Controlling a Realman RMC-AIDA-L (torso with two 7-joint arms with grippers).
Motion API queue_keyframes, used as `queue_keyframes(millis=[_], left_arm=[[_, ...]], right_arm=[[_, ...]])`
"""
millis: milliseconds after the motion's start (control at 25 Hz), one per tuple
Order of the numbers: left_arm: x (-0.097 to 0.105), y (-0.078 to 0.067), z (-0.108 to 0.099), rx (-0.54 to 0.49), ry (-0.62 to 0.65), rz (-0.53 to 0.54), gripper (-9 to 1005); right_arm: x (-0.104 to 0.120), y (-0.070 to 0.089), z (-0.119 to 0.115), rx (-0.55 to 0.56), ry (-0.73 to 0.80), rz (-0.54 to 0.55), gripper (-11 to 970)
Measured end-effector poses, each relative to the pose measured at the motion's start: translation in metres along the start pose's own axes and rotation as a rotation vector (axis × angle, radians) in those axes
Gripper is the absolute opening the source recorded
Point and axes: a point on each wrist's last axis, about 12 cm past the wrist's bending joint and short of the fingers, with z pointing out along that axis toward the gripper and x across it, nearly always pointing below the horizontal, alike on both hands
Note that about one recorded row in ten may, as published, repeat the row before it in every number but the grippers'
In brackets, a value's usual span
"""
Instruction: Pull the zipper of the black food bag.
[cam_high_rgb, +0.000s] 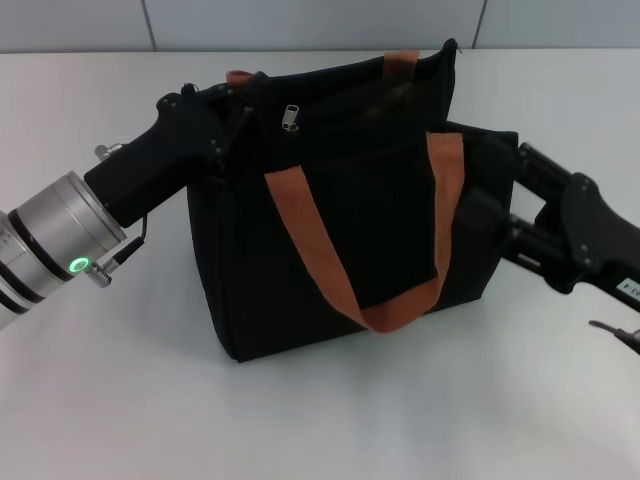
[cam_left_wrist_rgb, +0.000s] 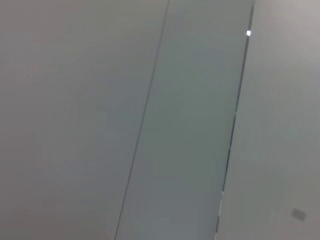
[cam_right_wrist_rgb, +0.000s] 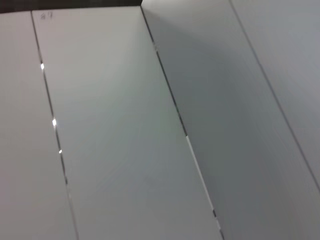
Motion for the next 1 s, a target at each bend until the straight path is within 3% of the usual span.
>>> queue_keyframes(millis=[280, 440, 520, 640, 920, 1000], left_arm=[[-0.005, -0.003, 0.004, 0.003, -0.074, -0.062, 17], [-0.009, 0.008, 0.034, -0.129, -0.178, -0.364, 17], [-0.009, 0.009, 0.040, -0.120, -0.156, -0.393, 17], [-0.017, 0.007, 0.047, -0.014, -0.103, -0.370, 17], [-0.023, -0.008, 0.040, 0.163, -0.076, -0.289, 18], [-0.018, -0.007, 0.033, 0.126, -0.073, -0.275, 18]], right_arm=[[-0.005, -0.004, 0.004, 0.012, -0.035, 0.059, 705], [-0.005, -0.005, 0.011, 0.001, -0.042, 0.068, 703], [-0.004, -0.005, 0.012, -0.003, -0.048, 0.076, 702], [-0.004, -0.004, 0.009, 0.006, -0.050, 0.077, 701], [-0.004, -0.005, 0.006, 0.026, -0.056, 0.075, 697], [-0.004, -0.005, 0.006, 0.030, -0.054, 0.071, 696]])
